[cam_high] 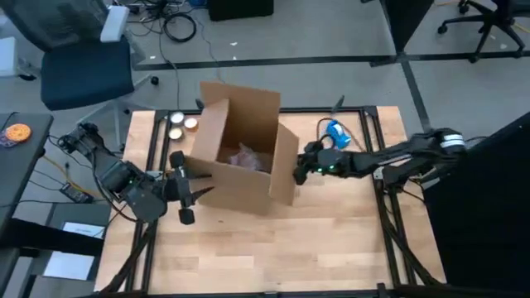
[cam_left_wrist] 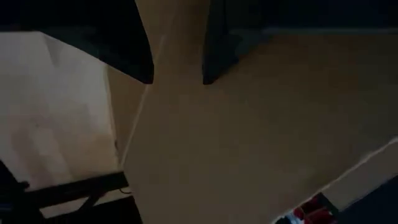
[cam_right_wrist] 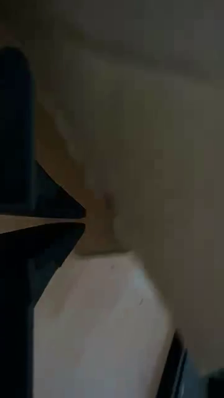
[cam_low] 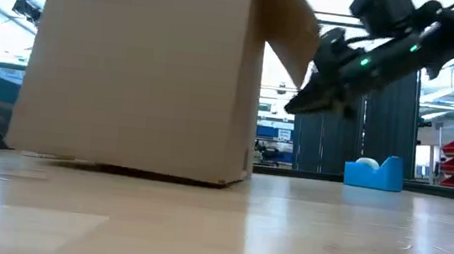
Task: Wrap mug
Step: Close the cardboard box
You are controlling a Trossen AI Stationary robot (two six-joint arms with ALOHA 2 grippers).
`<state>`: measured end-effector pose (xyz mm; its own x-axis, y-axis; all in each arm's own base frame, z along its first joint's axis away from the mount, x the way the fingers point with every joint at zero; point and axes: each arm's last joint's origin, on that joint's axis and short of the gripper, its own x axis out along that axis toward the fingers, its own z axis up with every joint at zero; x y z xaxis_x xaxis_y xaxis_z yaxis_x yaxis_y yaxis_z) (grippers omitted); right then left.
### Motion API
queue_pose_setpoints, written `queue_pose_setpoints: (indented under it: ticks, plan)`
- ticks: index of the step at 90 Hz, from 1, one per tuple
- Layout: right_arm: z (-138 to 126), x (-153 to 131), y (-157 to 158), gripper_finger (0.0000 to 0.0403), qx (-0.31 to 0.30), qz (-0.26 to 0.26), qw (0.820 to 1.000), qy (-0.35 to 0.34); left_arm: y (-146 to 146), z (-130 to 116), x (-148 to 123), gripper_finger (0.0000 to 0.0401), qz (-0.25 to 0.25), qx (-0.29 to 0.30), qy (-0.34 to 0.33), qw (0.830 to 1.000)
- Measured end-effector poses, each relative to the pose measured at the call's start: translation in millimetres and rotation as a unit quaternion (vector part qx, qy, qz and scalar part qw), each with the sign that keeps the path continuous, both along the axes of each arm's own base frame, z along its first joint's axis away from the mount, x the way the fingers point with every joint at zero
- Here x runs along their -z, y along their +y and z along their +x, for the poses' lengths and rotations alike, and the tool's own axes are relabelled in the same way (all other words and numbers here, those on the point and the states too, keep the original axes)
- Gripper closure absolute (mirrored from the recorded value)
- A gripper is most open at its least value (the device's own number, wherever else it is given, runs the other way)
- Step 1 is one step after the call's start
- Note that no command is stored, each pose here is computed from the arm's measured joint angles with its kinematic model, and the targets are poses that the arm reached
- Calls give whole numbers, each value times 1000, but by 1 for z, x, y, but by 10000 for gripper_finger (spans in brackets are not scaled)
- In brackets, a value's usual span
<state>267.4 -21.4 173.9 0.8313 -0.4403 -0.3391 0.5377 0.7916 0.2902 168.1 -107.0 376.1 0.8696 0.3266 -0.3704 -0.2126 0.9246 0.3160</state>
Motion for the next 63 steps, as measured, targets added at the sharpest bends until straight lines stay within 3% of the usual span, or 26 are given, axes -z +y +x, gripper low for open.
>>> queue_pose_setpoints:
  ticks: [19,37,54,63]
  plan:
    - [2,5,-4,403,-20,5,1000,8,-2,1,10,275,-29,6,12,999]
    - [-18,-44,-1,402,-27,-53,996,-62,-2,1,20,275,-28,5,23,999]
    - [-47,-96,13,402,-57,-79,978,-184,0,-2,20,275,-21,8,32,999]
    - [-57,-108,24,402,-90,-95,971,-202,3,-7,19,275,-12,11,36,999]
